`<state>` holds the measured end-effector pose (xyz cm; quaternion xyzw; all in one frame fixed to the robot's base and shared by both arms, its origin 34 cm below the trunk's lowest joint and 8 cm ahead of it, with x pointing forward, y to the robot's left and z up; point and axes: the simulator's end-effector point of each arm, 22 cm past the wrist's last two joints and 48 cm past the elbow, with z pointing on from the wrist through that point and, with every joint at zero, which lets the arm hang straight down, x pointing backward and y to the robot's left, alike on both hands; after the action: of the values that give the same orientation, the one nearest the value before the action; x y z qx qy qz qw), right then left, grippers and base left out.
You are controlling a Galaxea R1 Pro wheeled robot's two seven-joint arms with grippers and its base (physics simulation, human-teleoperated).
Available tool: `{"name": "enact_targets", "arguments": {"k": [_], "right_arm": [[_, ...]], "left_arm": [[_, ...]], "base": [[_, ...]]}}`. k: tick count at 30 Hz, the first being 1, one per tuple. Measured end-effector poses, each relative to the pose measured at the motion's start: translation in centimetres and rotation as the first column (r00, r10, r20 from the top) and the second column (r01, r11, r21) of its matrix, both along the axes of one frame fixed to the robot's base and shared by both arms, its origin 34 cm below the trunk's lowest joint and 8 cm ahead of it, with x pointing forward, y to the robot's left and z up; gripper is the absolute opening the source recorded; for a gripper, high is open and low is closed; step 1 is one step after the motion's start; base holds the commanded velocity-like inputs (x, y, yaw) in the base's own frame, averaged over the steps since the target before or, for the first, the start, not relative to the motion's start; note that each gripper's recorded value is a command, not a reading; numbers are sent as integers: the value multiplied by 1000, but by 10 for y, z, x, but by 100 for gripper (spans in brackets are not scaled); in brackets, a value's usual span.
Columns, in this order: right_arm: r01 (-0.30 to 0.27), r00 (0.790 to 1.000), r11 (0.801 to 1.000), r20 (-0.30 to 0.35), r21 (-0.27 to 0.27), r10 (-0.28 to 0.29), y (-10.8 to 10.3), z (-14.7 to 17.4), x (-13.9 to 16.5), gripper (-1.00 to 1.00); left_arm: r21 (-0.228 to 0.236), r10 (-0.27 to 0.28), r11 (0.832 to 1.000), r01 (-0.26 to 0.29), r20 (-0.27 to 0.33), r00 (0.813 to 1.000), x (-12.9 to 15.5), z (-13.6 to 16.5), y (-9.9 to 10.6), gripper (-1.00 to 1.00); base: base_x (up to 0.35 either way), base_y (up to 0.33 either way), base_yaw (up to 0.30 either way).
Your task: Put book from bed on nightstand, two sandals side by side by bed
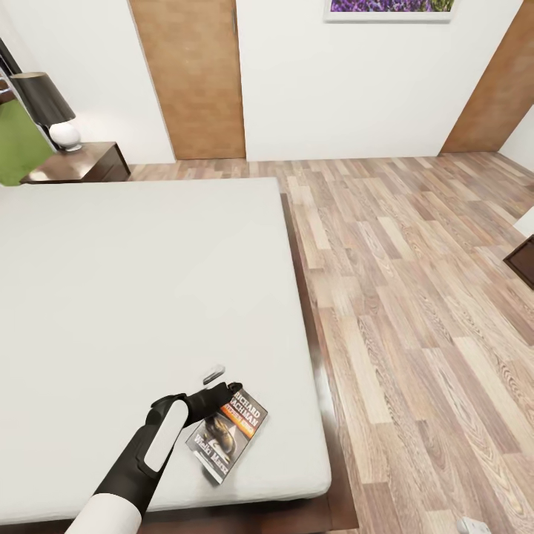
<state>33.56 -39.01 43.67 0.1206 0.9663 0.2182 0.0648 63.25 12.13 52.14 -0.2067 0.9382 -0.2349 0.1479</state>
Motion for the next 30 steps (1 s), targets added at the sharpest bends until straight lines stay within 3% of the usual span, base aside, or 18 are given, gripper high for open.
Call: {"name": "enact_targets", "arguments": {"k": [10, 25, 30], "right_arm": [[1, 1000, 1000, 0, 0, -1, 0, 0, 0, 100], [0, 1000, 1000, 0, 0, 0, 0, 0, 0, 100], [1, 1000, 1000, -1, 0, -1, 0, 0, 0, 100]], "left_arm": [[-2, -1, 1000, 1, 0, 1000, 0, 0, -1, 100], [-1, -1, 1000, 1, 0, 1000, 0, 0, -1, 100], [-1, -1, 1000, 1, -1, 1000, 0, 0, -1, 100]], "base": [[-132, 0, 0], [-15, 0, 0], [-213, 0, 0]]}}
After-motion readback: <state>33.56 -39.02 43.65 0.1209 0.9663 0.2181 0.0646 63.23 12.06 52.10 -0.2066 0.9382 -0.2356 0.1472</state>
